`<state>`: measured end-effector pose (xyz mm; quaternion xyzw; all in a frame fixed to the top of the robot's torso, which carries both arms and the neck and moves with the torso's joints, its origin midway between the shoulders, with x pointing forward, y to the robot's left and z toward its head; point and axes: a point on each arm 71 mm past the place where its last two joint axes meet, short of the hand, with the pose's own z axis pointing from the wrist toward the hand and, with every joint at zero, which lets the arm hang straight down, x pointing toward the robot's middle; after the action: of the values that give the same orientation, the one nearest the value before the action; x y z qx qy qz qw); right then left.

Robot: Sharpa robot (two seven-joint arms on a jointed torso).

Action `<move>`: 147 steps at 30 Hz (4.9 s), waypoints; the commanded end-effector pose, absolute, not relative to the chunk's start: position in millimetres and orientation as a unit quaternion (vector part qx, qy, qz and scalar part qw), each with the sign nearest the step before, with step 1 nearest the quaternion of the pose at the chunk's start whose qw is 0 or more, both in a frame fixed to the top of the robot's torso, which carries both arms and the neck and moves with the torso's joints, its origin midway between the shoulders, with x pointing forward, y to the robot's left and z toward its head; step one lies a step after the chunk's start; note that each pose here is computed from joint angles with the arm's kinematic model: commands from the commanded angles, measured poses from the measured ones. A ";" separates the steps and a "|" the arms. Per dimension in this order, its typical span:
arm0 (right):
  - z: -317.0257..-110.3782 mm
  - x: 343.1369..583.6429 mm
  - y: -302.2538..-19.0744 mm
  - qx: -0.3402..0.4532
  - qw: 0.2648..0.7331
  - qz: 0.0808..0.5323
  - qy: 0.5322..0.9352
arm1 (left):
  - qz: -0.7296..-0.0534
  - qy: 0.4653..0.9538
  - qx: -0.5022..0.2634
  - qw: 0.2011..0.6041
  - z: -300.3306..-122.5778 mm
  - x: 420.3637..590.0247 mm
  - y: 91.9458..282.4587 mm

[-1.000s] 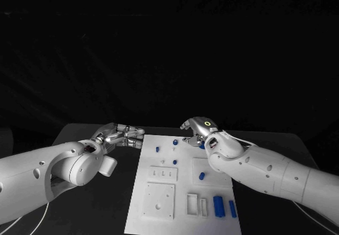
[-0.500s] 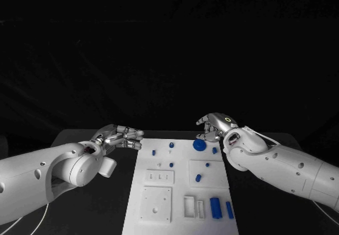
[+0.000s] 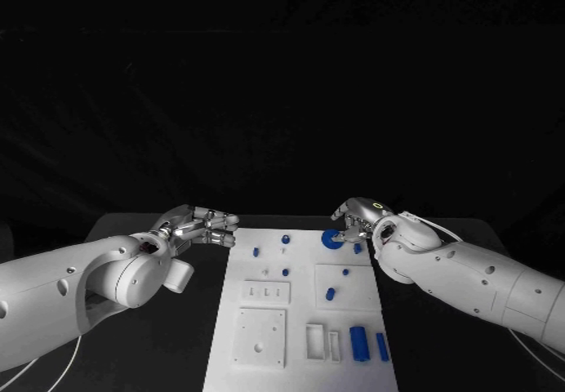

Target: Assemble the parts on the task board

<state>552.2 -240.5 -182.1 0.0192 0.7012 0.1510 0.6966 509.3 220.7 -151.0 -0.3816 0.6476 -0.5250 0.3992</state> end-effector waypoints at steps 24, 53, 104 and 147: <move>-204.8 557.9 -241.0 0.022 0.671 0.134 0.729 | -0.533 0.650 -0.372 0.394 -149.9 509.2 217.9; -211.9 562.7 -236.9 0.042 0.657 0.125 0.742 | -0.533 0.653 -0.369 0.393 -149.9 509.2 216.5; -181.8 535.1 -184.9 -0.035 0.756 0.155 0.635 | -0.529 0.653 -0.371 0.395 -150.6 510.4 218.0; -211.8 529.7 -119.7 -0.082 0.724 0.181 0.660 | -0.533 0.656 -0.366 0.390 -150.9 511.7 210.9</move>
<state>529.5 -120.7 -211.3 -0.0742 0.6603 0.1834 0.7245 512.1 213.7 -151.9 -0.3738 0.6538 -0.5265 0.3945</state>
